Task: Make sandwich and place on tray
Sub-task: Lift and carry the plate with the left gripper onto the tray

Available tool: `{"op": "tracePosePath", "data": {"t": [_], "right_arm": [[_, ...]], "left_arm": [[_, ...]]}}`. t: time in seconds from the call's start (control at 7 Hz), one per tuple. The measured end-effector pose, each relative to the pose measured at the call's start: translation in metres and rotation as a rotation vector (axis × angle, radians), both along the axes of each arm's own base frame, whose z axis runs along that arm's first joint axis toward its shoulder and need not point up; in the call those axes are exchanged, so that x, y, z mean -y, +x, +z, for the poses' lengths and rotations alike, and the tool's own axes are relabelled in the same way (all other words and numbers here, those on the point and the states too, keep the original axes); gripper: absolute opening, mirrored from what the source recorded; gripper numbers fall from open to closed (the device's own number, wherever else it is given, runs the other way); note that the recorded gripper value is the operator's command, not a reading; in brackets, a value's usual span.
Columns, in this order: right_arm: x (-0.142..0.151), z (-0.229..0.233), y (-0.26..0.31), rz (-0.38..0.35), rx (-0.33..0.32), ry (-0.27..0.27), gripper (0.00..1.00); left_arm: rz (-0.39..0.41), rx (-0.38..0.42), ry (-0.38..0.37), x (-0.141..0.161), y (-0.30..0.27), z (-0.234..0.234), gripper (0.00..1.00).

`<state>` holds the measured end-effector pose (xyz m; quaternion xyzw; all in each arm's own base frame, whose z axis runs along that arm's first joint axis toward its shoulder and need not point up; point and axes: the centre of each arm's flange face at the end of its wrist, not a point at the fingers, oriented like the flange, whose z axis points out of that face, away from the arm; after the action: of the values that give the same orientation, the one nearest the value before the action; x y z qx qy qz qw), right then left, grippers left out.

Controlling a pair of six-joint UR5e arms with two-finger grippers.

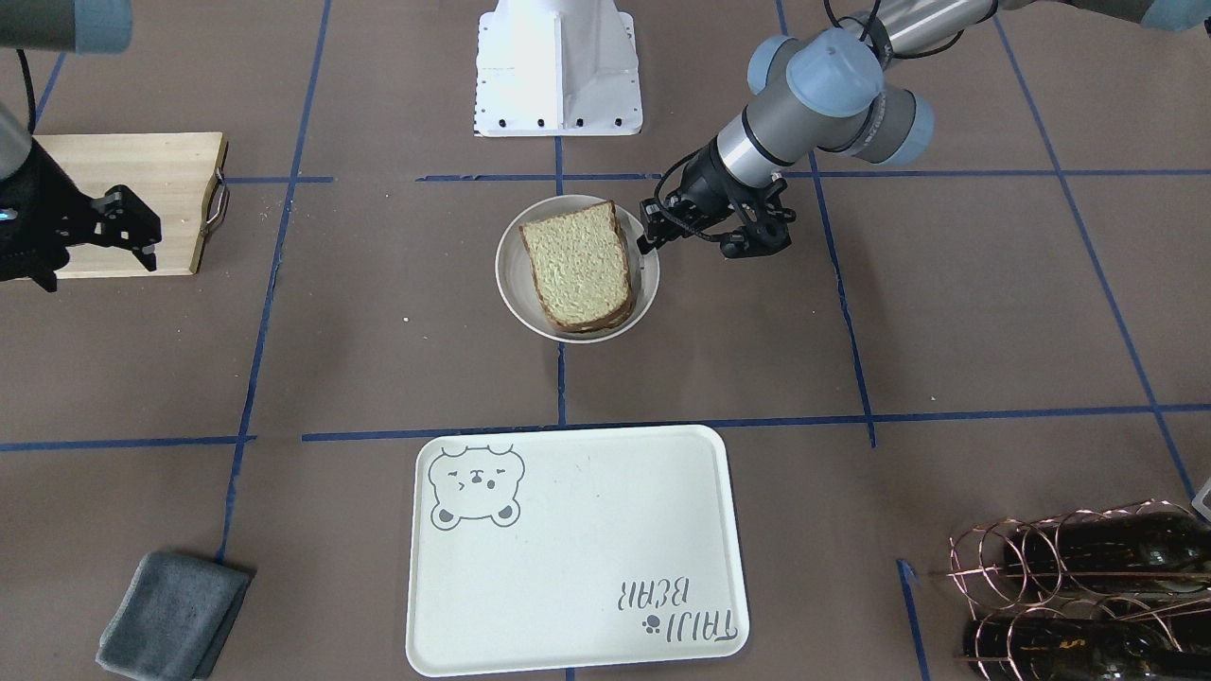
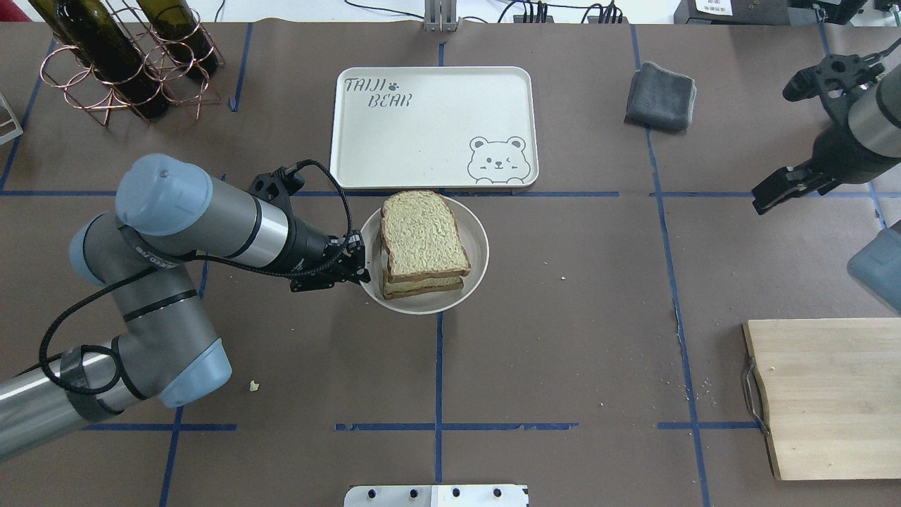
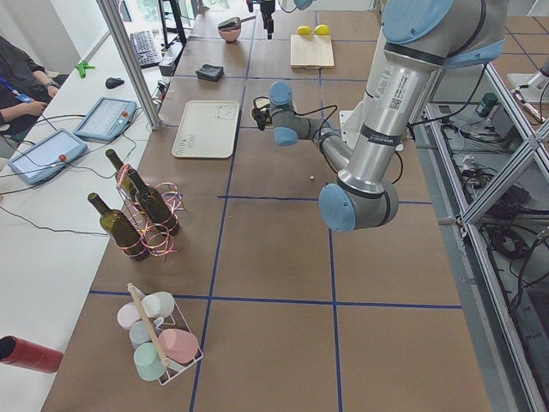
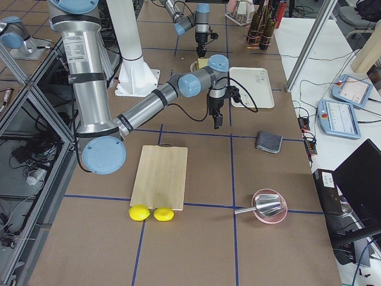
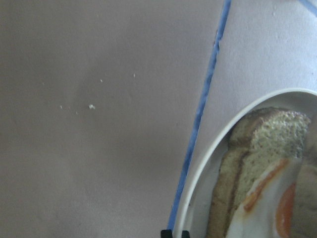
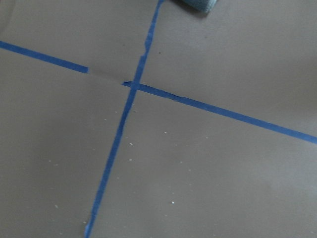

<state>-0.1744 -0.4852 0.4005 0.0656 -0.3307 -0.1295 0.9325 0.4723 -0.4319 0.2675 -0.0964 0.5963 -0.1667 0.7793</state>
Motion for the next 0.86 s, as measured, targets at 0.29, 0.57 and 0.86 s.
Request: {"op": "tracePosePath", "data": {"t": [0.29,0.57,0.86], "right_arm": [[0.021,0.041,0.05,-0.039,-0.033,0.002,1.0],[0.04,0.088,0.103,-0.067,-0.02,-0.014,1.0],[0.049,0.128,0.145,-0.067,0.017,-0.046,1.0]], "left_arm": [[-0.09,0.025,-0.128,0.06,0.018,-0.007,0.0],[-0.19,0.04,-0.241,0.106,0.036,-0.019,0.0],[-0.306,0.039,-0.365,0.141,0.053,-0.035,0.0]]}}
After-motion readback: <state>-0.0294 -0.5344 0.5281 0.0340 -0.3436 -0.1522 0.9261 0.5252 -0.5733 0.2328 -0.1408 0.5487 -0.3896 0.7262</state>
